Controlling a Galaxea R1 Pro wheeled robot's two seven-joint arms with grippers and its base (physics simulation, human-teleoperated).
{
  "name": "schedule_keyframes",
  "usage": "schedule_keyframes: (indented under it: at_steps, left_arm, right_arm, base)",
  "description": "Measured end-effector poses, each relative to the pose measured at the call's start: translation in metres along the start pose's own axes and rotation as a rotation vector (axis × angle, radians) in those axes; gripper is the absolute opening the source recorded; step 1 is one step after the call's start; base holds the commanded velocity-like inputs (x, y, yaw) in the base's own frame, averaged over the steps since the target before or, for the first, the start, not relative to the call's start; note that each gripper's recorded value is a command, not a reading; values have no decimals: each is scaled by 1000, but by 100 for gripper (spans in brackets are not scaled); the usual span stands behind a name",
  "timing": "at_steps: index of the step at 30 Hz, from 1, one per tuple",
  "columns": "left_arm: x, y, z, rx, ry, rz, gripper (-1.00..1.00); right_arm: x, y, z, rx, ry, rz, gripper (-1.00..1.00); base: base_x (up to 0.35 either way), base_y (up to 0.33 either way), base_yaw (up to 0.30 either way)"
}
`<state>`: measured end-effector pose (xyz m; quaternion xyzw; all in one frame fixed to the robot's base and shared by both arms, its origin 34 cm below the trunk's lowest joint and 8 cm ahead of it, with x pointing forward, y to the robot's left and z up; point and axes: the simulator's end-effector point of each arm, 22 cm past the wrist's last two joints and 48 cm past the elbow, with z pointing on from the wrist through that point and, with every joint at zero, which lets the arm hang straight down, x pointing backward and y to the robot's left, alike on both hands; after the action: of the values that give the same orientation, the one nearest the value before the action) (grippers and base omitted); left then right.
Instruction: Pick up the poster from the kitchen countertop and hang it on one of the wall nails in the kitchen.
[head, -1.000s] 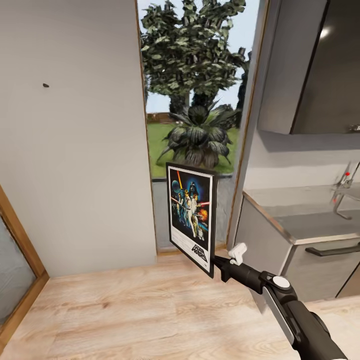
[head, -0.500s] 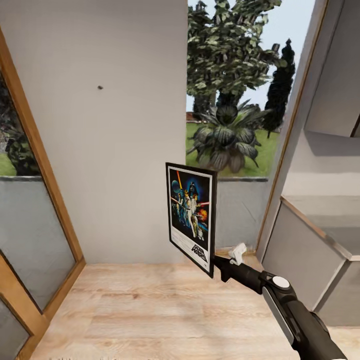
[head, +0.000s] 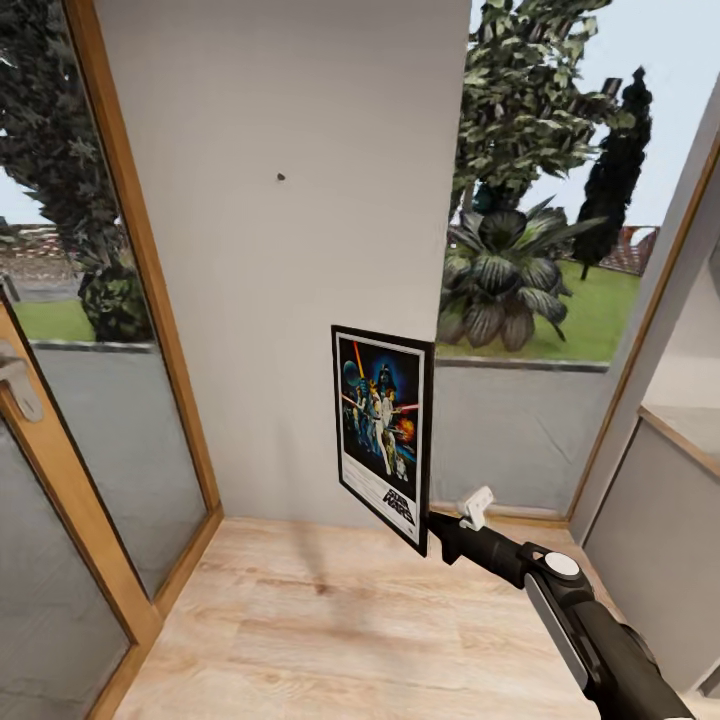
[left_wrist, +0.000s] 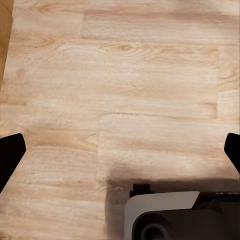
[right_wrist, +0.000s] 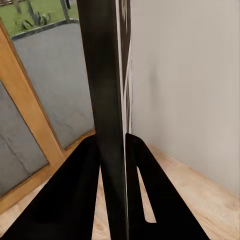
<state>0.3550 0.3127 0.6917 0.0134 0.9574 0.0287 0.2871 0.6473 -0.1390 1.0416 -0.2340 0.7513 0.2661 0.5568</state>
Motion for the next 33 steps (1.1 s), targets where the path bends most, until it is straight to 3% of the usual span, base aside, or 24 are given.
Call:
schedule_keyframes:
  at_steps: [21,33]
  left_arm:
    - [0,0,0,0,1,0,100]
    - [0,0,0,0,0,0,100]
  right_arm:
    - [2,0,0,-1,2,3,-100]
    - [2,0,0,-1,2,4,-100]
  base:
    - [209,309,-3]
    - [254,263,-241]
